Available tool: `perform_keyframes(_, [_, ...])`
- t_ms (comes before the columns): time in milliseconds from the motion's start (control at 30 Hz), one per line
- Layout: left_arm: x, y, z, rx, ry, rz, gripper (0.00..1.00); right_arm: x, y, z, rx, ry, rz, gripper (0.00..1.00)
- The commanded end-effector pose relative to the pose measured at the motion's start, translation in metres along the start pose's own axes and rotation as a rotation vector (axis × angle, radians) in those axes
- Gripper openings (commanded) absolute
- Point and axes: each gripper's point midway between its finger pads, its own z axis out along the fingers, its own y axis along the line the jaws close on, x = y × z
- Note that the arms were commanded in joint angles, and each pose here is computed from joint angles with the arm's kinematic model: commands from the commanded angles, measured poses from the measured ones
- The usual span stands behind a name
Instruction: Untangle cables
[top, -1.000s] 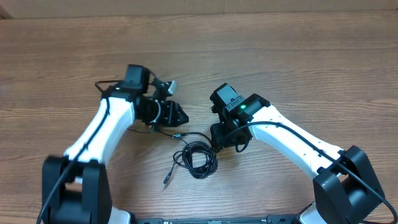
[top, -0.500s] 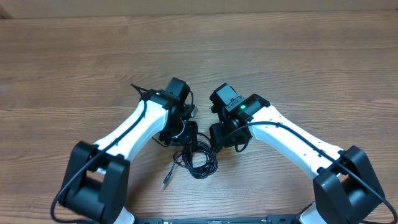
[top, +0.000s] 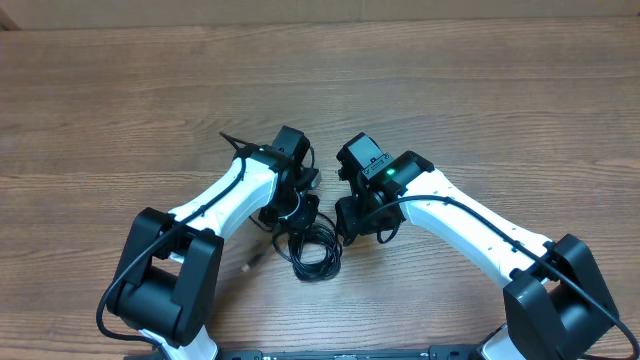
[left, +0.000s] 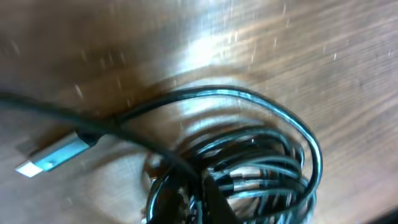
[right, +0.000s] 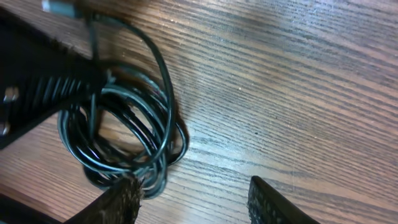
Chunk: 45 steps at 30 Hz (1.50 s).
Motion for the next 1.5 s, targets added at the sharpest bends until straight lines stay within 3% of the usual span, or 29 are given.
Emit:
perform_keyframes(0, [-0.012,0.008,0.003,-0.047,-0.039,0.091,0.04,-0.003,0.000,-0.001,0.003,-0.010,-0.008,0.54])
perform_keyframes(367, [-0.068,0.010,-0.014,-0.107,-0.251,0.160,0.04,-0.018,0.006,-0.002,-0.021,-0.070,-0.017,0.54])
perform_keyframes(733, [-0.117,-0.014,-0.091,-0.126,-0.373,0.181,0.05,-0.061,-0.003,-0.012,-0.063,-0.223,0.111,0.50])
perform_keyframes(933, [-0.096,-0.014,-0.100,-0.126,-0.277,0.094,0.20,-0.079,-0.029,-0.022,-0.091,-0.268,0.201,0.49])
perform_keyframes(1033, [-0.083,-0.010,-0.093,-0.131,-0.225,0.077,0.43,-0.083,-0.039,-0.024,-0.085,-0.278,0.227,0.49])
perform_keyframes(1067, [-0.079,-0.009,-0.090,-0.132,-0.211,0.064,0.43,-0.084,-0.042,-0.025,-0.084,-0.281,0.232,0.50])
perform_keyframes(1200, [-0.073,-0.005,-0.078,-0.129,-0.193,0.008,0.23,-0.087,-0.050,-0.027,-0.082,-0.291,0.254,0.50])
perform_keyframes(1467, [-0.088,0.004,-0.046,-0.122,-0.291,0.021,0.24,-0.096,-0.063,-0.032,-0.087,-0.322,0.314,0.48])
